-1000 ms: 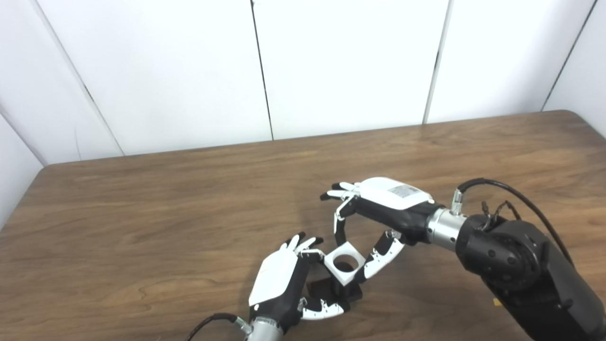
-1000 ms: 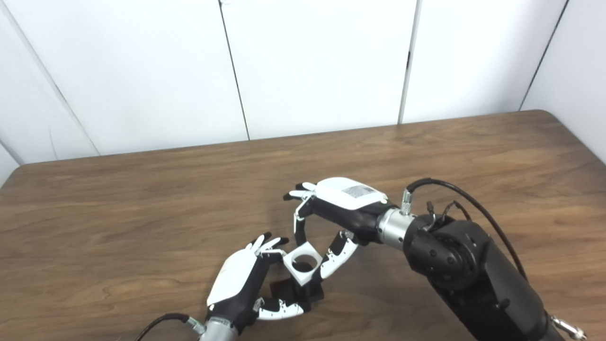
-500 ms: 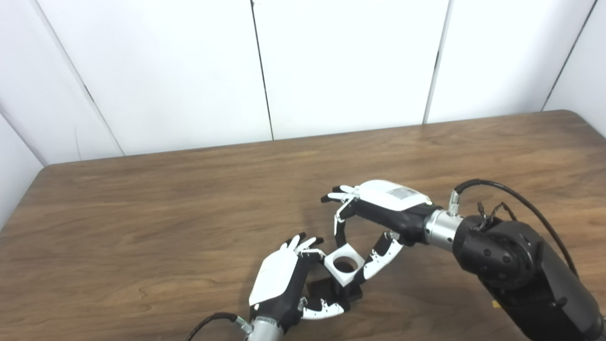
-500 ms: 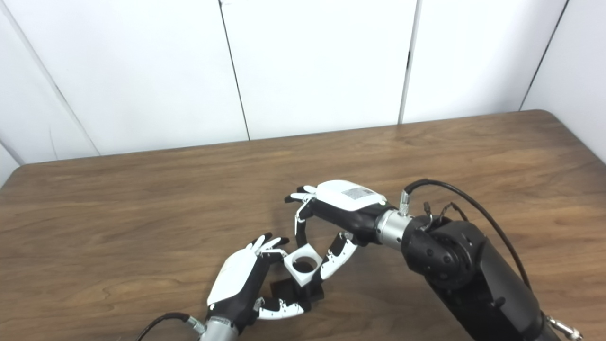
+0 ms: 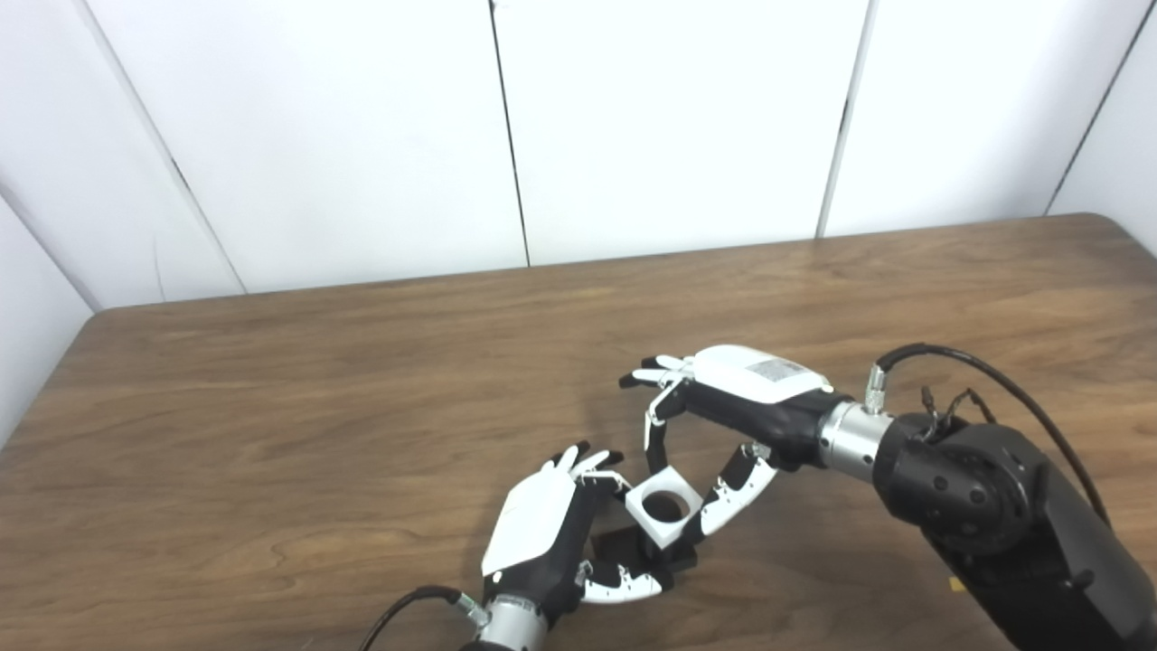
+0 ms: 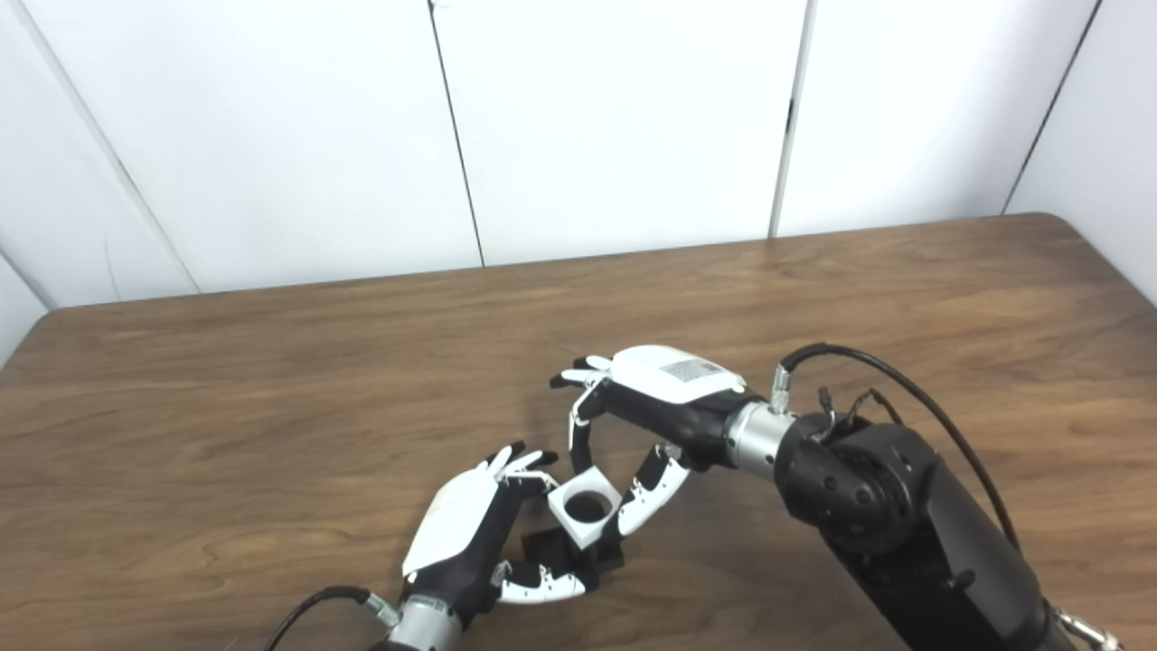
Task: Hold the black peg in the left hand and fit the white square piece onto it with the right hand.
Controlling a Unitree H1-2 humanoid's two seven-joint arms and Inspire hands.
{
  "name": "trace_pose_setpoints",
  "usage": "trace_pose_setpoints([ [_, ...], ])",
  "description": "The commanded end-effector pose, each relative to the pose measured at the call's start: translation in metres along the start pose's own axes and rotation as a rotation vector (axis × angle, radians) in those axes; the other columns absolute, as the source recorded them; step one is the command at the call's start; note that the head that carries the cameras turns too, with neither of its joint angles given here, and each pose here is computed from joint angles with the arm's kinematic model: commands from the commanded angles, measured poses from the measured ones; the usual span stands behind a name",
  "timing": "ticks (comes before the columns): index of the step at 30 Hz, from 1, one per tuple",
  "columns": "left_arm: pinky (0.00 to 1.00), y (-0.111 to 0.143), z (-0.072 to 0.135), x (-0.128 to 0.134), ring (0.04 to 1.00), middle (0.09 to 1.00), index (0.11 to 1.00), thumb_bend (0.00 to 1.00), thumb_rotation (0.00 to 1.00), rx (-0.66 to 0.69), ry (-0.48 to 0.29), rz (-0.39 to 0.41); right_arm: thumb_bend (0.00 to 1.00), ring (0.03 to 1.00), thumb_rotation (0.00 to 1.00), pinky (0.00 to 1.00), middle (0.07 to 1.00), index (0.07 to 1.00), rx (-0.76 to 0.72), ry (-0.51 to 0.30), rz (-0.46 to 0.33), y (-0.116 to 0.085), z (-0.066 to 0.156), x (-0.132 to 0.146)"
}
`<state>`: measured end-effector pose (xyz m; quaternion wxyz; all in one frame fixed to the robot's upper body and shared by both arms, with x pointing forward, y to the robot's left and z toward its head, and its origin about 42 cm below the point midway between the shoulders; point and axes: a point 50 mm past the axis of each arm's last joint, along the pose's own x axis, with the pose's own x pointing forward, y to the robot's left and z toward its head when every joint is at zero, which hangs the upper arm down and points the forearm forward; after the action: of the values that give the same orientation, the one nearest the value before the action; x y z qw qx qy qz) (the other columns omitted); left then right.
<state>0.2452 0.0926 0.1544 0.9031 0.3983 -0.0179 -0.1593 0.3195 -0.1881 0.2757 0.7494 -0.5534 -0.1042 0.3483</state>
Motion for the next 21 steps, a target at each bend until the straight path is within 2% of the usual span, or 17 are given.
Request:
trace_pose_setpoints([
  [1,1.00,0.0080,0.0015,0.0043,0.990,0.897,0.489,0.52,0.08,0.023,-0.005,0.037,0.52,1.000,0.16,1.00,0.950,0.492,-0.057,-0.044,-0.048,-0.0205,0.0094,-0.0007],
  [21,1.00,0.0048,0.0041,0.0052,0.989,0.896,0.489,0.52,0.08,0.031,-0.005,0.034,0.52,1.000,0.16,1.00,0.951,0.493,-0.070,-0.057,-0.039,-0.0179,0.0148,-0.0049],
])
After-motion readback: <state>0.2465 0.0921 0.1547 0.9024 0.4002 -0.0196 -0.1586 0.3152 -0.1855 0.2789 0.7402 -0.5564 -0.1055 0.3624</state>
